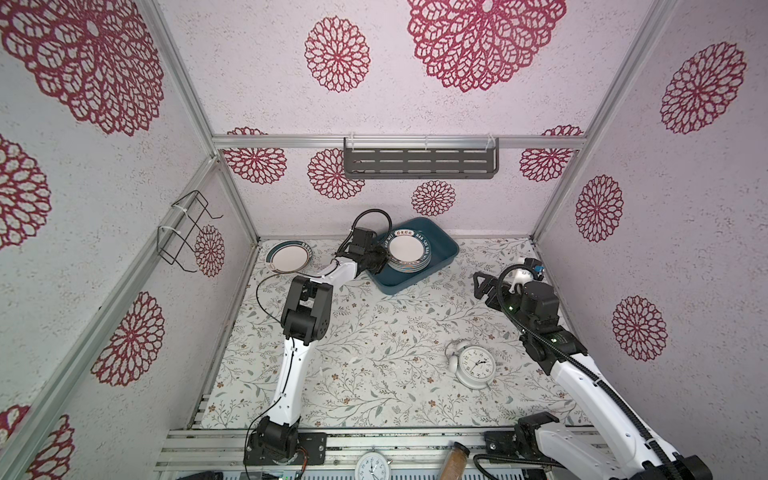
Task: Place the plates into the plastic bin on the countertop
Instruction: 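Lower the green-rimmed plate into the teal bin against the stack with the left gripper, then open the left gripper and draw it back from the bin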
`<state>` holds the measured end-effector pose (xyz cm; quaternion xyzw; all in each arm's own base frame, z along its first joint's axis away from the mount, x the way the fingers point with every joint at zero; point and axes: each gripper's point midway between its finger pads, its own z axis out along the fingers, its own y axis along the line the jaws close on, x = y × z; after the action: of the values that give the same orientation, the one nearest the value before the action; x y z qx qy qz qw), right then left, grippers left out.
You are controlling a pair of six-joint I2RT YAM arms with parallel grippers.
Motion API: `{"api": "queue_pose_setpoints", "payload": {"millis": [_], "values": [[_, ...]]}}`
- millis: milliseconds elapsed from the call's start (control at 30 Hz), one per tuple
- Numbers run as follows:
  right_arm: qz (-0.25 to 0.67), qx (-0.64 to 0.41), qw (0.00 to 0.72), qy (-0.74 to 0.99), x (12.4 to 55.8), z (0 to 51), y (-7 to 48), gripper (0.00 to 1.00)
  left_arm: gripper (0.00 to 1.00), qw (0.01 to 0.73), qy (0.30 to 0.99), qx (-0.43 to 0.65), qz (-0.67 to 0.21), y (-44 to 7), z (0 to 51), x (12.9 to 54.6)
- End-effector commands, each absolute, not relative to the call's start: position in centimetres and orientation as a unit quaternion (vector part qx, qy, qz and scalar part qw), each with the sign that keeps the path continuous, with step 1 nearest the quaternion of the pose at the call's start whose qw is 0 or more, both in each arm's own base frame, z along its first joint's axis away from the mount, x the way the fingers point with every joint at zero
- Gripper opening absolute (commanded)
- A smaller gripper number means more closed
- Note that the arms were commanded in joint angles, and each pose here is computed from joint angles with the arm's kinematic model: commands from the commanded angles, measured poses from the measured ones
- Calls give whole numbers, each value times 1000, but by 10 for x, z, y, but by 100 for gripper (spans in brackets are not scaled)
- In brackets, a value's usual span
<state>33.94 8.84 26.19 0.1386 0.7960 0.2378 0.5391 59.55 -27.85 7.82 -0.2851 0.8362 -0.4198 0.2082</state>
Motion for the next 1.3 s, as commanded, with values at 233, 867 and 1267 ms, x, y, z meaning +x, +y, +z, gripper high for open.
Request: {"api": "queue_pose_setpoints", "payload": {"millis": [233,867,1267], "values": [[257,146,558,775,340,277,87,99,27,235,833,-251,-434,-291,107,598],[261,145,565,769,342,281,86,99,87,268,853,-222,-388,-279,147,585],[269,145,566,766,342,285,87,99,97,378,831,-193,-360,-246,219,564]]}}
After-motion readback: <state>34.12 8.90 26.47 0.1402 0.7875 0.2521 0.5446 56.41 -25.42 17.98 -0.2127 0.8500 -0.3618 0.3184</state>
